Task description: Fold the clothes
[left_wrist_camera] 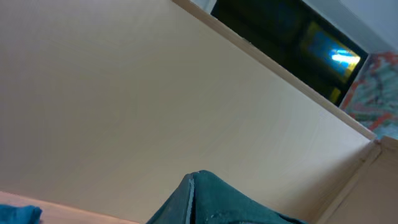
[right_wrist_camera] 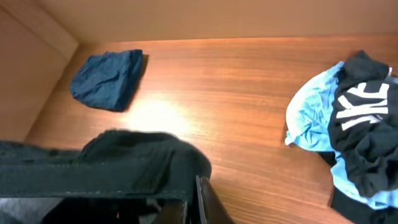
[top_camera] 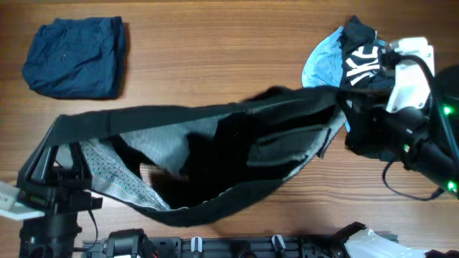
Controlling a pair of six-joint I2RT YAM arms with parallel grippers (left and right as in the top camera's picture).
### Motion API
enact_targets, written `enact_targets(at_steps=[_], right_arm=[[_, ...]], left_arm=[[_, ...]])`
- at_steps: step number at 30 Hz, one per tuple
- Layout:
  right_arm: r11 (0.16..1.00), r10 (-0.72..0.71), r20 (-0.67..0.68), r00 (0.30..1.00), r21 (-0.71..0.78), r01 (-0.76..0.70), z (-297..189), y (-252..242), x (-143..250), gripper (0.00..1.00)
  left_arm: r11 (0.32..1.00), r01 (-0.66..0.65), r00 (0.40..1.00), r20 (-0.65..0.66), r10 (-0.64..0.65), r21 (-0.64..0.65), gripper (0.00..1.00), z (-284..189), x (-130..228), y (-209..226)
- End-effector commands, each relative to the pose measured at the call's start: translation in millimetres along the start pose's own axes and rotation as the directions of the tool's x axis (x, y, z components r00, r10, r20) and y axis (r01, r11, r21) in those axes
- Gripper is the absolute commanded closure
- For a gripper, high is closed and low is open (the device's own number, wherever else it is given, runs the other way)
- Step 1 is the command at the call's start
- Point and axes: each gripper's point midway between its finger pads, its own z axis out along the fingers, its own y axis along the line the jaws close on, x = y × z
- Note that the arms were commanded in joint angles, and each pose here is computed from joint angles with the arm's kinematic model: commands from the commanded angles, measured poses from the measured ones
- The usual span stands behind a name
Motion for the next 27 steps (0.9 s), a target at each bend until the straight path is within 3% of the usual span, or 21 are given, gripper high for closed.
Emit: enact_targets(at_steps=[1,7,15,21,22,24,25,26,27], right_arm=[[0.990,0.071,0.077,0.995,0.116,-0.080,-11.5,-24.8,-9.8,0.96],[0.958,0.070,0.045,0.997,0.275,-0.080,45.6,-40.4,-30.3,0.96],[0.905,0.087,0.000,0.996,0.418,-0.079,182.3,-76.4,-66.7,0.96],[0.928,0.111,0.002,0.994,0.358,-0.104,301.0,-120.9,-88.3,0.96],[0.934,0.115,-0.001,0.993,0.342,-0.108,324.4,-127.0,-87.5,0.95],[0.947,0.104,-0.019,0.994,0.306,-0.093,354.8,-131.2,-83.2,0.52],[0.958,0.088,-0.045,0.995,0.278,-0.072,376.2,-132.9,-76.1,0.07],[0.959,0.089,-0.056,0.994,0.276,-0.071,386.1,-135.3,-71.6,0.00],[0.958,0.088,-0.059,0.994,0.277,-0.068,389.7,-136.5,-70.1,0.00]], left_arm=[[0.994,0.033,0.999,0.027,-0.030,-0.106,0.96,1.9,-5.8,17.9],[0.973,0.047,0.987,-0.139,-0.080,-0.228,0.96,57.3,37.2,62.2],[0.928,0.039,0.928,-0.330,-0.171,-0.372,0.96,171.6,133.0,155.9],[0.926,0.036,0.900,-0.391,-0.194,-0.376,0.96,238.4,218.7,208.9],[0.928,0.035,0.893,-0.405,-0.195,-0.370,0.88,249.0,240.2,216.4],[0.926,0.031,0.885,-0.421,-0.201,-0.377,0.63,255.6,261.9,226.8],[0.916,0.020,0.876,-0.434,-0.209,-0.400,0.21,256.2,277.1,237.3],[0.906,0.005,0.871,-0.443,-0.212,-0.424,0.03,254.5,286.0,245.9],[0.898,-0.010,0.865,-0.454,-0.212,-0.439,0.00,252.0,291.4,251.3]])
